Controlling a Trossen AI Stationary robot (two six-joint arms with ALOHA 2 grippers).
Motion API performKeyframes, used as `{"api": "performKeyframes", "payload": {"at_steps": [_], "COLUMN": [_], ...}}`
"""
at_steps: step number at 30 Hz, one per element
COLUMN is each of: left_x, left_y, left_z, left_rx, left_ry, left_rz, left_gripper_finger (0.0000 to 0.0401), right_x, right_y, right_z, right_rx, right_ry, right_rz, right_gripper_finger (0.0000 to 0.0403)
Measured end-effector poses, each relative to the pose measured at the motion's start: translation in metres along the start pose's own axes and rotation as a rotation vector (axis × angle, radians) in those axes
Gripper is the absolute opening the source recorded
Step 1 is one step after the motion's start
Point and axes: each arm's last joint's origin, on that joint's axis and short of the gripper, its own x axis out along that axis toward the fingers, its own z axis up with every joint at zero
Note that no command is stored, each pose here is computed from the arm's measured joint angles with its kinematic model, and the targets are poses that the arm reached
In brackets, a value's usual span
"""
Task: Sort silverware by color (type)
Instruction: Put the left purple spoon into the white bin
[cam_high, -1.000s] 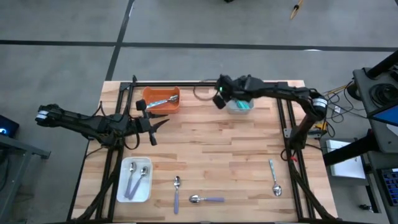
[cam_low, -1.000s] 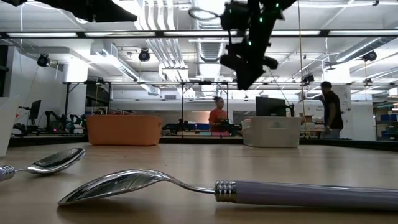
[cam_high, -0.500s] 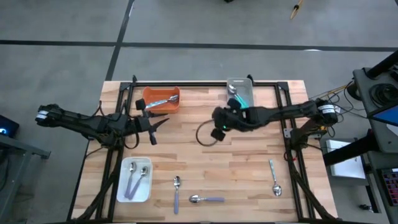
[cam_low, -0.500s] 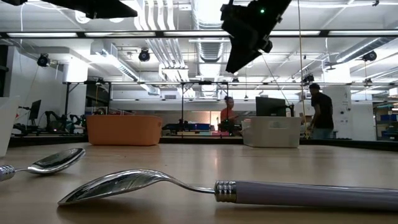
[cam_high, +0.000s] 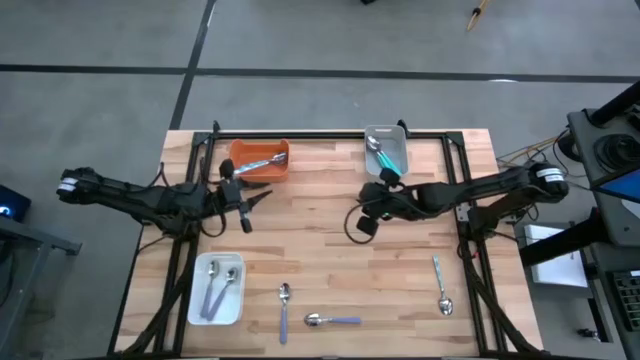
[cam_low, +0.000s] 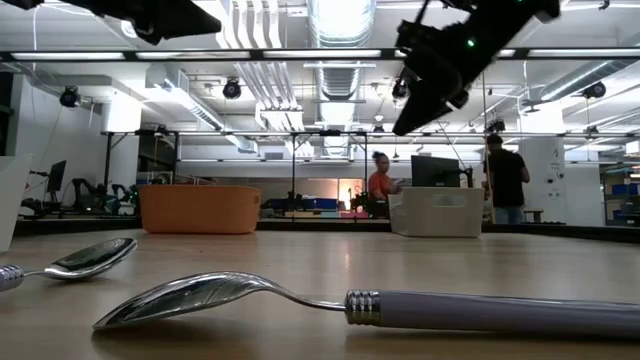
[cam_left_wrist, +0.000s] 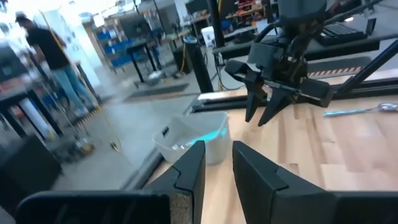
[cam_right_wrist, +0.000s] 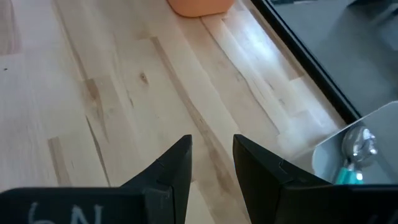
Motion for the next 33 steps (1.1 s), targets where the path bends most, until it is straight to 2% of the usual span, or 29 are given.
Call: {"api": "performKeyframes", "payload": {"at_steps": [4,8,15,19,25,33], "left_x": [0.002,0.004,0.014,0.022,0.034,0.048], "left_y": [-0.002,-0.005,-0.016,-0.023,-0.036,-0.060], "left_z": [-0.004,-0.007,-0.016,-0.024,-0.035,-0.048], "left_rx": [-0.110,-0.267,-0.434,-0.495,-0.570,-0.724], "left_ry": [0.031,0.063,0.146,0.201,0.277,0.374], "left_rz": [-0.006,-0.013,-0.124,-0.120,-0.110,-0.235], "left_gripper_finger": [0.0063,0.0063,0.0063,0.0063,0.0063,0.0063], "right_x": [0.003,0.009,0.017,0.017,0.016,0.014], "right_y": [-0.003,-0.004,-0.001,-0.001,-0.001,0.001], "right_z": [-0.022,-0.040,-0.060,-0.065,-0.063,-0.054], "right_rx": [0.029,0.087,0.130,0.137,0.121,0.091], "right_ry": [-0.058,-0.139,-0.304,-0.368,-0.394,-0.415], "right_rz": [0.038,0.062,0.186,0.260,0.268,0.286], "right_gripper_finger": [0.0109,0.0109,0.0109,0.0109,0.0109,0.0109]}}
